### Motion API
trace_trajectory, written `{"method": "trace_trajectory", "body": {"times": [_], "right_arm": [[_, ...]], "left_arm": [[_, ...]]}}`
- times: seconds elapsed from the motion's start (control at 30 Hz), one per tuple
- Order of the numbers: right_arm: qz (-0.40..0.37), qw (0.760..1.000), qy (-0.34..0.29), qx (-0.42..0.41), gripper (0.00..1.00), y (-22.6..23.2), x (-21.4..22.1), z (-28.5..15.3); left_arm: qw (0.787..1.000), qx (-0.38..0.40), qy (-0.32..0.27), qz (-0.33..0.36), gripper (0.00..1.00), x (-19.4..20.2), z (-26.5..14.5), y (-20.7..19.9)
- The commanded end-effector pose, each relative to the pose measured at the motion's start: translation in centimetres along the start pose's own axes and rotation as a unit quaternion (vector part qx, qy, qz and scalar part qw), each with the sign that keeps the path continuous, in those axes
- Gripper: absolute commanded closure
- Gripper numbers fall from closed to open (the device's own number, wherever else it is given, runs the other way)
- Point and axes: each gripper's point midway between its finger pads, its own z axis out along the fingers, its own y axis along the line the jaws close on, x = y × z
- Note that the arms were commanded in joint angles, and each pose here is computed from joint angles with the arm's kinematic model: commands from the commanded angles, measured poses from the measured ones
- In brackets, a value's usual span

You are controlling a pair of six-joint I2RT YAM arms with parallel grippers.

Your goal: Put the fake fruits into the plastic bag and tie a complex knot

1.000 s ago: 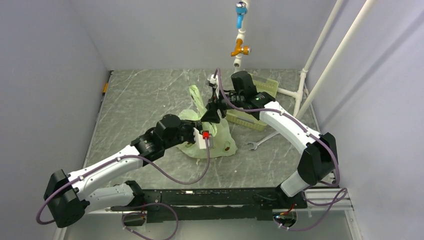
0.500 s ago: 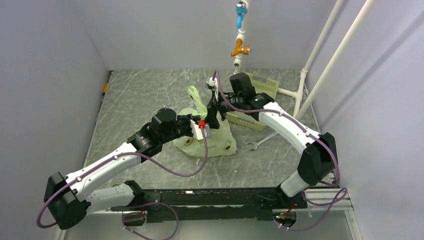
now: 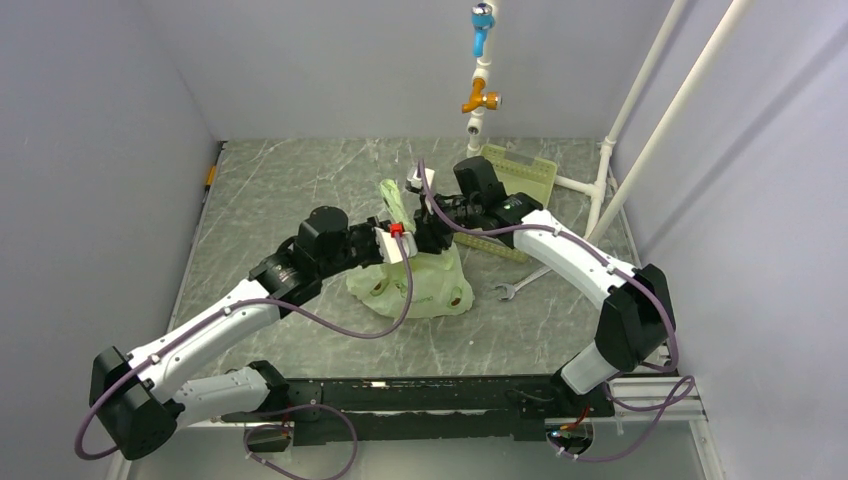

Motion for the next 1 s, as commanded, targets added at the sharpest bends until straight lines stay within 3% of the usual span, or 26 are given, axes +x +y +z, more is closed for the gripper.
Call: {"method": "trace_trajectory", "body": {"times": [0.0, 0.1, 0.2, 0.33, 0.6, 0.67, 0.73, 0.8, 0.83, 0.97], "right_arm": [[-0.042, 0.999, -0.021, 0.01, 0.73, 0.4, -1.4, -1.3], [-0.039, 0.999, -0.028, 0.008, 0.76, 0.3, -1.7, -1.5], [-0.036, 0.999, -0.033, 0.006, 0.8, 0.2, -2.0, -1.6], [-0.033, 0.999, -0.04, -0.007, 0.82, 0.5, -2.3, -1.6], [-0.034, 0.997, -0.052, -0.038, 0.83, 1.5, -2.8, -1.9], [-0.035, 0.996, -0.06, -0.049, 0.82, 1.9, -3.2, -2.2], [-0.039, 0.996, -0.066, -0.052, 0.83, 2.0, -3.4, -2.6], [-0.038, 0.995, -0.066, -0.058, 0.84, 2.2, -3.2, -3.1], [-0.038, 0.995, -0.064, -0.063, 0.86, 2.4, -2.9, -3.2], [-0.049, 0.994, -0.062, -0.079, 1.0, 3.0, -2.3, -3.4]], "left_arm": [[0.999, 0.011, -0.017, -0.029, 0.81, -1.1, -0.7, 0.1], [0.998, 0.03, -0.011, -0.059, 0.82, -0.2, -1.1, -0.2], [0.995, 0.046, -0.031, -0.087, 0.58, -0.1, -2.3, 0.0], [0.99, 0.068, -0.068, -0.099, 0.33, -0.5, -3.3, -1.4], [0.988, 0.076, -0.069, -0.111, 0.29, -0.1, -0.4, -0.9], [0.987, 0.067, -0.053, -0.139, 0.3, 0.8, 0.5, -0.7], [0.986, 0.055, -0.017, -0.158, 0.38, 2.2, 1.0, -0.2], [0.983, 0.039, -0.005, -0.177, 0.64, 3.3, 0.6, 0.9], [0.982, 0.033, -0.014, -0.185, 0.71, 3.4, 0.1, 1.7], [0.982, 0.052, -0.047, -0.177, 0.91, 3.1, -0.9, 1.6]]}}
